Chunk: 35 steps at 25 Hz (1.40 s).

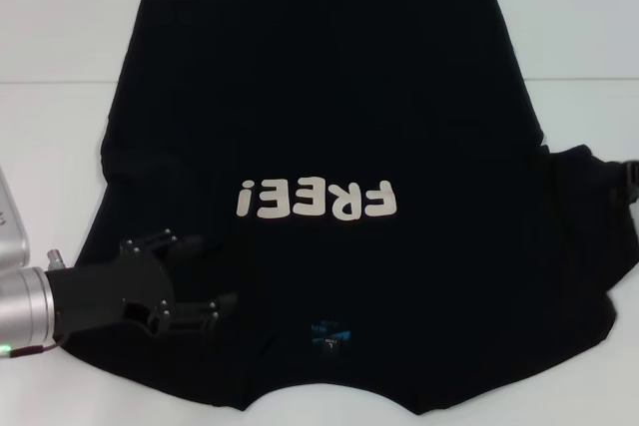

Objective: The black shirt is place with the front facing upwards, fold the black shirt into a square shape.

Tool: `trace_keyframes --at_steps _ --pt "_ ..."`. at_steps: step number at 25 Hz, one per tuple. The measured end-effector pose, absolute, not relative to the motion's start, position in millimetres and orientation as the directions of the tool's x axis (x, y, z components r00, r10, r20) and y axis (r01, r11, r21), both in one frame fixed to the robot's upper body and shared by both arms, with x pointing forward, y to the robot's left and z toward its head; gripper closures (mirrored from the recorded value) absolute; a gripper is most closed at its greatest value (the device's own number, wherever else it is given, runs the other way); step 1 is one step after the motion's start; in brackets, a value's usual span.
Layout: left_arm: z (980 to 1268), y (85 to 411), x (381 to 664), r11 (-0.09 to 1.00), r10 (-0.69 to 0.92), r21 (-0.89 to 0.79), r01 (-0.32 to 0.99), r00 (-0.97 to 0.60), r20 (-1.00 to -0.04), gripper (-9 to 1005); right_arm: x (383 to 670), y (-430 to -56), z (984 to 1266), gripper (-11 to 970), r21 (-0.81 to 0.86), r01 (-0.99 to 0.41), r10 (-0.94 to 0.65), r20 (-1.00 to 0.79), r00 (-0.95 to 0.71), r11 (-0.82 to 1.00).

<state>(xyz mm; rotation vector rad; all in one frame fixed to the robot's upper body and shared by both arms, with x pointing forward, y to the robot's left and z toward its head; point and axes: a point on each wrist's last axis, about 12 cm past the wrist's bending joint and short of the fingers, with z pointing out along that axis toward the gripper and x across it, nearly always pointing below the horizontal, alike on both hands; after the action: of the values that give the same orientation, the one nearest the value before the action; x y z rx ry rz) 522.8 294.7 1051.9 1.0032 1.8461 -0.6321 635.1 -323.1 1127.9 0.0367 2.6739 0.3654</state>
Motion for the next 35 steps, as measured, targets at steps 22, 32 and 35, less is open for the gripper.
trace_keyframes --at_steps 22,32,35 --pt "1051.4 295.9 521.9 0.544 0.369 -0.025 0.839 -0.266 -0.891 63 651.8 -267.0 1163.3 819 0.289 -0.262 -0.091 -0.495 -0.864 0.921" --pt "1050.6 297.5 521.6 0.562 0.351 -0.044 0.826 -0.286 -0.892 63 644.1 -246.6 1154.6 768 0.413 -0.368 -0.118 -0.517 -0.848 0.833" --pt "1049.9 298.2 521.5 0.567 0.341 -0.059 0.822 -0.299 -0.891 63 639.7 -251.0 1148.8 753 0.500 -0.381 -0.067 -0.537 -0.841 0.778"
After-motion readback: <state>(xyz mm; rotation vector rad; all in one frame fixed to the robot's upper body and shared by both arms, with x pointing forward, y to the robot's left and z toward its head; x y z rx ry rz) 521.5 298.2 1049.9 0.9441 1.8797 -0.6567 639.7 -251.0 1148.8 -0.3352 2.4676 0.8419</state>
